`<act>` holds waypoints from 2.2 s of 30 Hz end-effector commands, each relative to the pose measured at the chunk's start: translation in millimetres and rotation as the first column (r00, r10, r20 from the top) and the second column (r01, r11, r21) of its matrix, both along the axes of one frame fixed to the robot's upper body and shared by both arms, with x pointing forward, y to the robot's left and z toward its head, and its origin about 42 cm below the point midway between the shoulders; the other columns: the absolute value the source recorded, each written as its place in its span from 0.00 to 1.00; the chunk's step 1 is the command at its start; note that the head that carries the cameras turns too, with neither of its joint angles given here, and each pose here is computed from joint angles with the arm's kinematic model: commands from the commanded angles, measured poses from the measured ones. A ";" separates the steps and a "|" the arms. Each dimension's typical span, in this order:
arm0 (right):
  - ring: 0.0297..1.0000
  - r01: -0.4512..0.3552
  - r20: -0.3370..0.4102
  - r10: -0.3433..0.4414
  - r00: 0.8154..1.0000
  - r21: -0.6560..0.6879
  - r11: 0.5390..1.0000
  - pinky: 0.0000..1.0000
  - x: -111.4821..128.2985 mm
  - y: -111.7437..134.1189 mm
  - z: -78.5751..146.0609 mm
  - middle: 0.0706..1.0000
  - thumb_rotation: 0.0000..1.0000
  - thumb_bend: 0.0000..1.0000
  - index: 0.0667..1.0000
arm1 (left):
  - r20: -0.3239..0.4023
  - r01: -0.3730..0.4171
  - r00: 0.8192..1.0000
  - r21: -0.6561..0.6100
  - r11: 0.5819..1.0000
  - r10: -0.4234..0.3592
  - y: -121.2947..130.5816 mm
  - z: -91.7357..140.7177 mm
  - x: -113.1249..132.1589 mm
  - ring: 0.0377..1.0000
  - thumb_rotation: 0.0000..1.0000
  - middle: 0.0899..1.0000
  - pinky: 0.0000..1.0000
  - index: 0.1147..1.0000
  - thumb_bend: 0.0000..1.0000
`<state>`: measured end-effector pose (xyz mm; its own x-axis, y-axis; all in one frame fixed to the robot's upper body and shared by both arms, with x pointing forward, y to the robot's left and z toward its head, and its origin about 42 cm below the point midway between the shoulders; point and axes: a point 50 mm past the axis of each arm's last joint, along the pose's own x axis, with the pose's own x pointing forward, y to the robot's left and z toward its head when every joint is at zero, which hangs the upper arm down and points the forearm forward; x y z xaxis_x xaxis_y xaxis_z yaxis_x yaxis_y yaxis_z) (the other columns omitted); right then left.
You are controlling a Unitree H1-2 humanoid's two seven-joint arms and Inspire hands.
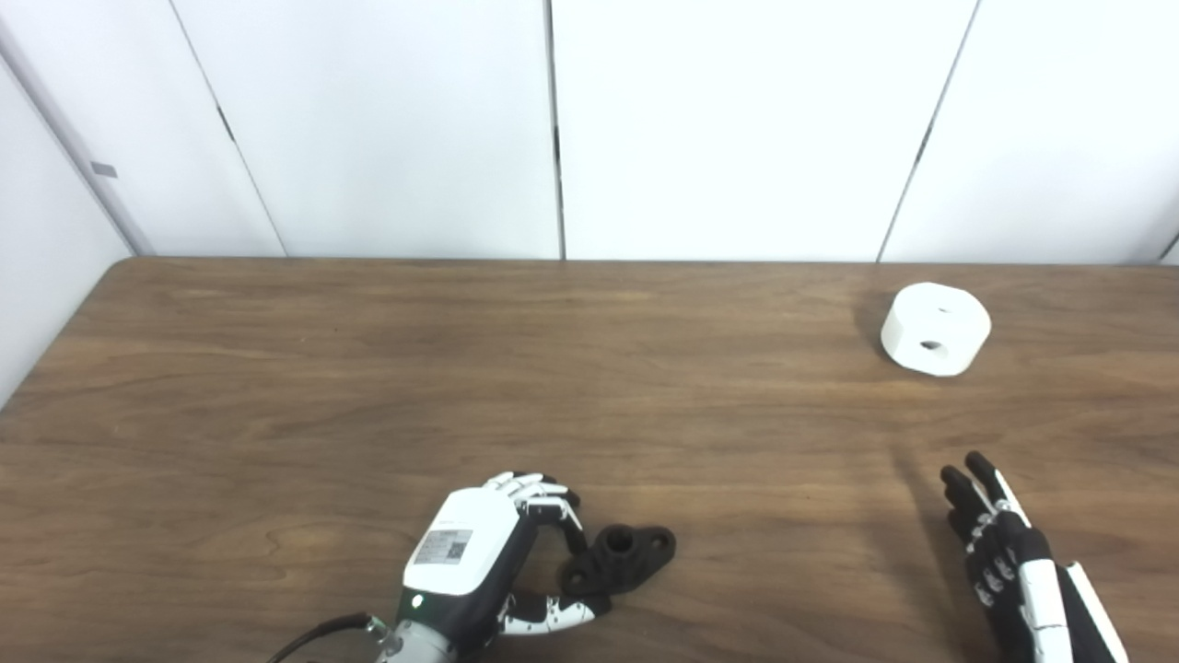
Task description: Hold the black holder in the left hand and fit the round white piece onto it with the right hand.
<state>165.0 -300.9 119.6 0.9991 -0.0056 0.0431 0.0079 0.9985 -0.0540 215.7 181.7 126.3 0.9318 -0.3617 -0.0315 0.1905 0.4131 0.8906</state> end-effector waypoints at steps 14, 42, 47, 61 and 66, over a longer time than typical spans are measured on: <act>0.97 0.030 0.031 -0.027 0.999 -0.105 0.994 1.00 15.7 -6.8 16.6 0.93 0.75 0.60 0.94 | -0.074 -0.003 0.997 0.009 1.000 0.004 -3.4 -31.4 3.0 0.82 0.05 0.73 0.86 0.42 0.52; 1.00 0.256 0.218 -0.148 0.965 -0.644 0.721 1.00 109.1 -35.2 116.8 0.95 0.31 0.81 0.91 | -0.085 0.015 0.996 0.016 1.000 -0.013 11.6 -37.1 3.5 0.81 0.05 0.72 0.82 0.42 0.52; 1.00 0.277 0.243 -0.146 0.959 -0.693 0.666 1.00 130.9 -46.5 136.6 0.97 0.33 0.82 0.92 | -0.097 0.021 0.995 0.025 0.999 -0.018 14.7 -37.2 3.2 0.81 0.04 0.72 0.82 0.42 0.52; 1.00 0.242 0.181 -0.164 0.970 -0.810 0.534 0.91 205.4 -69.9 170.3 0.99 0.32 0.89 0.90 | -0.114 0.028 0.993 0.039 0.999 -0.023 19.4 -37.7 2.3 0.82 0.05 0.73 0.83 0.42 0.52; 1.00 0.207 0.151 -0.151 0.977 -0.846 0.491 0.91 228.4 -73.7 174.2 0.98 0.30 0.89 0.89 | -0.117 0.024 0.993 0.031 0.999 -0.020 19.6 -35.7 1.5 0.83 0.05 0.73 0.84 0.42 0.52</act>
<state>384.3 -370.2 263.3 0.9868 -0.1319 0.0940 0.1473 0.4898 -0.8593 230.3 187.0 116.0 0.9168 -0.3981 0.0307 0.1659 0.4499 0.8775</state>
